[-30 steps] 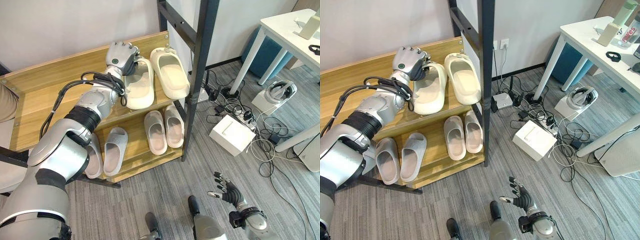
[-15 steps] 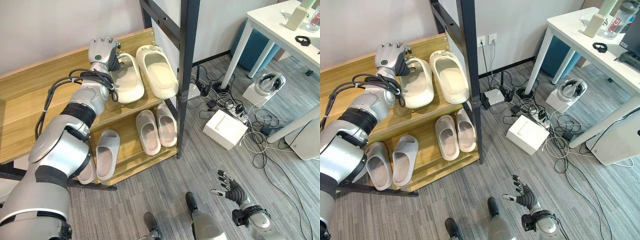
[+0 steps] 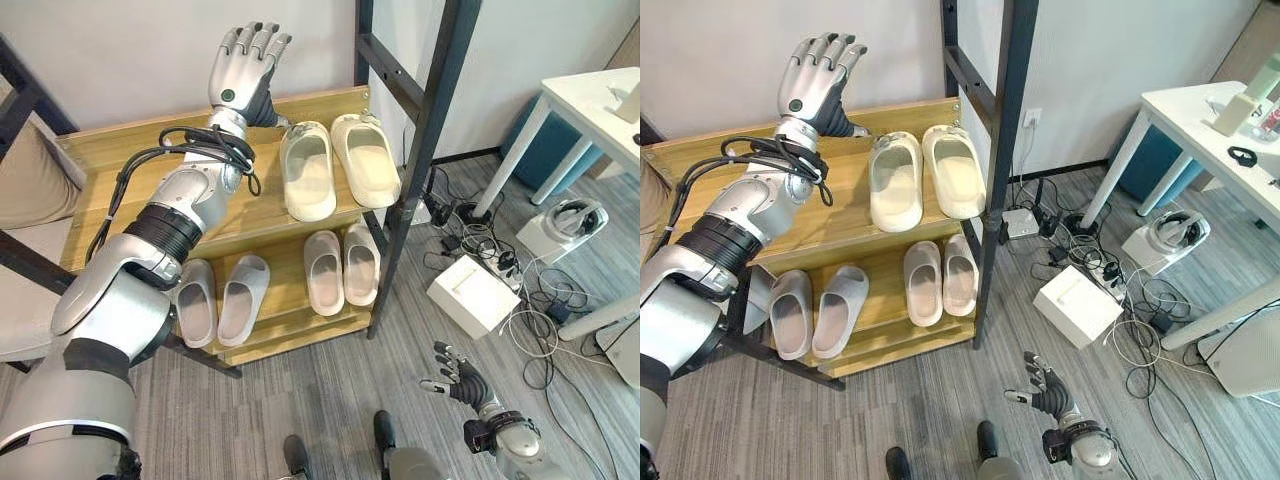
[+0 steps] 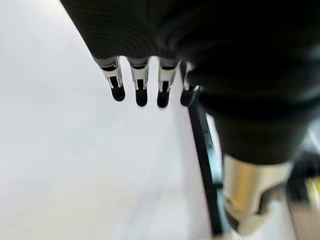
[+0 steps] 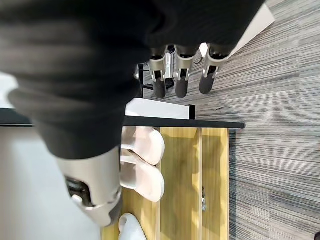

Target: Arrange the slippers neatly on the shoe rack.

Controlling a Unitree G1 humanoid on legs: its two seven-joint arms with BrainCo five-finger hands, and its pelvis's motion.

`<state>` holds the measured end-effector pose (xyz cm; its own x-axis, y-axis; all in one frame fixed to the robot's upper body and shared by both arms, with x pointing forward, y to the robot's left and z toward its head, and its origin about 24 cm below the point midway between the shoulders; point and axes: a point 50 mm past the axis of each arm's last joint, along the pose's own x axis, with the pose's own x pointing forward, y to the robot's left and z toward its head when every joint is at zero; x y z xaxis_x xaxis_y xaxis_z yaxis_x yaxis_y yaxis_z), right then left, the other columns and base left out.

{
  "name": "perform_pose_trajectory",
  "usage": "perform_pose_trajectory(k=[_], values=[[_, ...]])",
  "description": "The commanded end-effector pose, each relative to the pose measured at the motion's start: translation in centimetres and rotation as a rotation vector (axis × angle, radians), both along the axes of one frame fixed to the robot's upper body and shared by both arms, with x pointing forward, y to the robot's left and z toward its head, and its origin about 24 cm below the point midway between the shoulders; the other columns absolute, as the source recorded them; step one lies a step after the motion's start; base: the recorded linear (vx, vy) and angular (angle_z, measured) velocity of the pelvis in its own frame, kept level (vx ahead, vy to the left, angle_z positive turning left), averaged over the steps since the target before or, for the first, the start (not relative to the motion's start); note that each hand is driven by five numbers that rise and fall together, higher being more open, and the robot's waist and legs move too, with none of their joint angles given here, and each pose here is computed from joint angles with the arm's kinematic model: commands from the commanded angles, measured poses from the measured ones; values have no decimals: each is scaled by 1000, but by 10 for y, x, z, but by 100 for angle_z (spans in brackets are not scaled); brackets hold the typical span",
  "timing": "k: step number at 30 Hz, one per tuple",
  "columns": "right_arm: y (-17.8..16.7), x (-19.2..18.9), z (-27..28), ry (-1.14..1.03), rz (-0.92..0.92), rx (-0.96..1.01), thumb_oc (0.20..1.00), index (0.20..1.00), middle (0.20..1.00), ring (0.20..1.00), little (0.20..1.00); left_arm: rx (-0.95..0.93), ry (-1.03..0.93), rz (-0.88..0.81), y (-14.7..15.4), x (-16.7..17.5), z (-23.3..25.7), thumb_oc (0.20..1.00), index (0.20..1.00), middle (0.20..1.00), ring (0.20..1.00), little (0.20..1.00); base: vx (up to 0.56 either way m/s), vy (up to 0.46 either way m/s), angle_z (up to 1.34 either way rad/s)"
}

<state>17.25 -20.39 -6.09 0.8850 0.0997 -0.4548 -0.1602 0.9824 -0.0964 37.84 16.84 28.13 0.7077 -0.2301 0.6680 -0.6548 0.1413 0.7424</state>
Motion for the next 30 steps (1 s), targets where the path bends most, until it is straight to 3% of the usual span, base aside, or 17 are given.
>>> perform_pose_trajectory(k=[1, 3, 5, 6, 7, 19, 25, 28, 29, 30], values=[[-3, 4, 7, -50, -13, -2, 1000, 1000, 1000, 1000, 1000, -165, -58, -39, 13, -4, 17, 1000, 1000, 1000, 1000, 1000, 2, 26, 29], [-3, 2, 2, -13, -26, -18, 1000, 1000, 1000, 1000, 1000, -618, 173, -382, 3, -10, -24, 1000, 1000, 1000, 1000, 1000, 14, 43, 20], [-2, 2, 2, -11, -21, -19, 1000, 1000, 1000, 1000, 1000, -731, 218, -440, 3, -9, -30, 1000, 1000, 1000, 1000, 1000, 10, 26, 20], [0, 3, 2, -10, -14, -19, 1000, 1000, 1000, 1000, 1000, -913, 351, -538, 0, -6, -49, 1000, 1000, 1000, 1000, 1000, 14, 26, 20], [1, 4, 2, -9, -9, -21, 1000, 1000, 1000, 1000, 1000, -972, 429, -575, -3, -4, -60, 1000, 1000, 1000, 1000, 1000, 15, 30, 5], [0, -7, 0, 57, 86, -41, 1000, 1000, 1000, 1000, 1000, -1225, 914, -736, -19, -13, -120, 1000, 1000, 1000, 1000, 1000, 3, 3, -3], [6, -9, -2, 78, 129, -33, 1000, 1000, 1000, 1000, 1000, -1456, 850, -769, -31, -7, -122, 1000, 1000, 1000, 1000, 1000, 0, 0, 0], [9, -6, -3, 58, 108, -32, 1000, 1000, 1000, 1000, 1000, -1356, 460, -704, -27, -13, -90, 1000, 1000, 1000, 1000, 1000, 0, 0, 0], [10, -4, -3, 45, 102, -32, 1000, 1000, 1000, 1000, 1000, -1370, 363, -728, -28, -21, -82, 1000, 1000, 1000, 1000, 1000, -20, -20, 8], [10, -1, -1, 27, 91, -27, 1000, 1000, 1000, 1000, 1000, -1269, 245, -798, -26, -36, -62, 1000, 1000, 1000, 1000, 1000, 16, -14, 8]])
